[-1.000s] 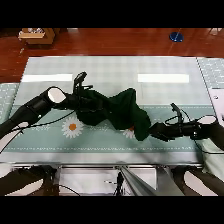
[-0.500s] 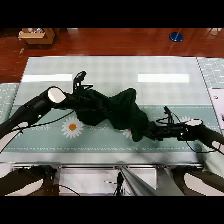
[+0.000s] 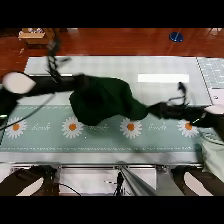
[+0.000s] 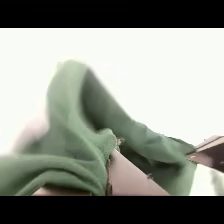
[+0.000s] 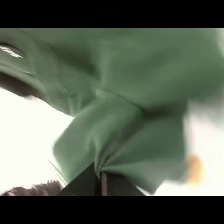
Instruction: Fold the shirts.
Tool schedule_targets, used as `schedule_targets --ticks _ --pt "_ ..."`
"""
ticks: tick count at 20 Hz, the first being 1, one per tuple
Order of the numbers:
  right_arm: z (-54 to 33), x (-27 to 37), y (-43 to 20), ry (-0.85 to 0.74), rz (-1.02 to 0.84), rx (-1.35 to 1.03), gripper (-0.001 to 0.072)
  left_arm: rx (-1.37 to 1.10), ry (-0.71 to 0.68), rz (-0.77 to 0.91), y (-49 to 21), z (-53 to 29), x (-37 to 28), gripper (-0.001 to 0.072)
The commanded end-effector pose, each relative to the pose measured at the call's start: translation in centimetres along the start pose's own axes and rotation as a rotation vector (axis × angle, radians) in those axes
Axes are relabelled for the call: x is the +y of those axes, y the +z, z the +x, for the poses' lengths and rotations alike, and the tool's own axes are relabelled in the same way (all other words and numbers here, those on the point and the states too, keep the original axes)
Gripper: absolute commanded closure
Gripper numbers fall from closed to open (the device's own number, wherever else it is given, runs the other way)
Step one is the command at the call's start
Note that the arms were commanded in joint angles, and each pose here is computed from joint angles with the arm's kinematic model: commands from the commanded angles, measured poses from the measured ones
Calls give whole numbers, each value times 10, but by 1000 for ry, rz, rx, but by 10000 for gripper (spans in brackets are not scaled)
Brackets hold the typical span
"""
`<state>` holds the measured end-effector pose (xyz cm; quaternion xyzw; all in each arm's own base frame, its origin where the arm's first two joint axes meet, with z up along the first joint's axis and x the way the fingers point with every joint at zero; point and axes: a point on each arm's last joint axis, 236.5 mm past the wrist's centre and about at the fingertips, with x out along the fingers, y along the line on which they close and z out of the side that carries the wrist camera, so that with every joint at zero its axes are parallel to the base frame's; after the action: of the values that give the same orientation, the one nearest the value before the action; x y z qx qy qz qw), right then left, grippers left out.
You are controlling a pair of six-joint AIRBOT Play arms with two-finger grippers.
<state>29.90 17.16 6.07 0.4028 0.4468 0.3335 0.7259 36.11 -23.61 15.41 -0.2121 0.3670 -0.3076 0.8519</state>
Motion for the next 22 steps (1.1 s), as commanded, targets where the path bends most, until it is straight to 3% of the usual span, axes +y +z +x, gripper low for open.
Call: schedule_targets --ticks 1,6,13,19,22 --pt "-62 106 47 67 -239 -194 695 -245 -51 105 71 -81 -51 667" --pt "-156 245 82 70 -558 -508 695 -525 -157 278 115 -203 -144 667" --pt "-252 384 94 121 -796 -903 696 -814 -319 454 119 -352 -252 667" --pt "-277 437 65 148 -912 -973 696 -763 -468 455 86 -390 -296 667" --pt "-271 404 77 -42 -892 -939 697 -574 -446 404 62 -358 -283 668"
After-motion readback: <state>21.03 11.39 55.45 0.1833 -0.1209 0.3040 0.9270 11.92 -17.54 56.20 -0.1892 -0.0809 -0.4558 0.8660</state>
